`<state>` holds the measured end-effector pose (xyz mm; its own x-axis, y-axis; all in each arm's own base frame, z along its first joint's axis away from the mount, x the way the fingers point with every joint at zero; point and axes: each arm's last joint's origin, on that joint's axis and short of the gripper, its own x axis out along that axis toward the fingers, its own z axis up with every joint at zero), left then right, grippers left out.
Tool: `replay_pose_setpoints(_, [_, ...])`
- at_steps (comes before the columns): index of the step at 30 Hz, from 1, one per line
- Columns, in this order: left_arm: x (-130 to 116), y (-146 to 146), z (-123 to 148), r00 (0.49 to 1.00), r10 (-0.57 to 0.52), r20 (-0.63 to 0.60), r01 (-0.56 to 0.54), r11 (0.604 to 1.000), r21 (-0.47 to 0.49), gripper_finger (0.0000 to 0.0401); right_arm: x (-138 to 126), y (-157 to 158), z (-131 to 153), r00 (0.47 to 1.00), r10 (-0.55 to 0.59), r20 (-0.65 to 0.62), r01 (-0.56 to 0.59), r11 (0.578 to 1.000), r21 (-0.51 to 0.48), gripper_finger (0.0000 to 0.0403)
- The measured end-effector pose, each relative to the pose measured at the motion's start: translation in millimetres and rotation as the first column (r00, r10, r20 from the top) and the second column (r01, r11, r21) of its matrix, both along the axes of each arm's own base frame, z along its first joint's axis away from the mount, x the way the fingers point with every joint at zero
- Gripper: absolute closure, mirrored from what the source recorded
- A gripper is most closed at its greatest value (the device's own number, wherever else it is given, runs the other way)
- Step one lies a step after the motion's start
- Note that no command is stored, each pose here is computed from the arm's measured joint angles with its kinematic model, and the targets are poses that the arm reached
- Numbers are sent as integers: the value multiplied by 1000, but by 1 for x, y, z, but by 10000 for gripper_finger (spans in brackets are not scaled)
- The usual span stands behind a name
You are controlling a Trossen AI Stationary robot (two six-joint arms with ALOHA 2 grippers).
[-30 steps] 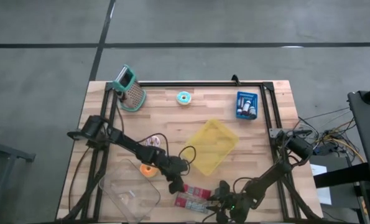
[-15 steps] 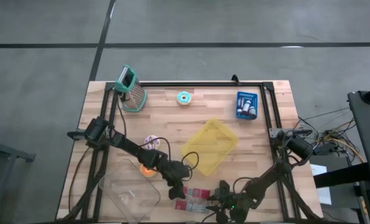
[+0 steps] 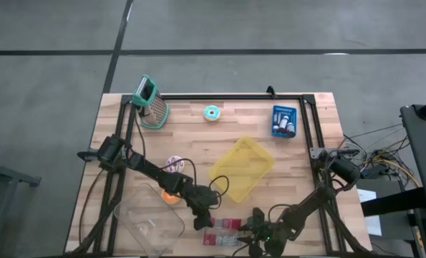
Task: Pick & Place Food Item
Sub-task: Put the red popcorn bag into the transparent bin
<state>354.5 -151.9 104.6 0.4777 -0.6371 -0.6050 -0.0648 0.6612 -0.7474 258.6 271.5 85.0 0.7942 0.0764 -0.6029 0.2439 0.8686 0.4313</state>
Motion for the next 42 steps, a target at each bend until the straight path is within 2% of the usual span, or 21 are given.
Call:
replay_pose_setpoints(7, [0,0,0,1000,-4,-2,4,1000,-6,367,0,0,0,1000,0,0,0,1000,1,216])
replay_pose_setpoints(10, [0,0,0,1000,-12,-4,12,1000,-12,388,0,0,0,1000,0,0,0,1000,1,216])
replay_pose_setpoints(16, [0,0,0,1000,-12,-4,12,1000,-12,375,0,0,0,1000,0,1,0,1000,1,216])
replay_pose_setpoints(29, [0,0,0,1000,-13,-3,13,1000,-11,380,-1,0,8,1000,21,5,-21,1000,8,216])
replay_pose_setpoints(36, [0,0,0,1000,-16,-2,16,1000,-12,380,-4,1,42,997,33,67,-38,997,62,216])
replay_pose_setpoints(42, [0,1,0,1000,-14,-3,14,1000,-12,380,-15,7,68,986,114,119,-118,993,27,216])
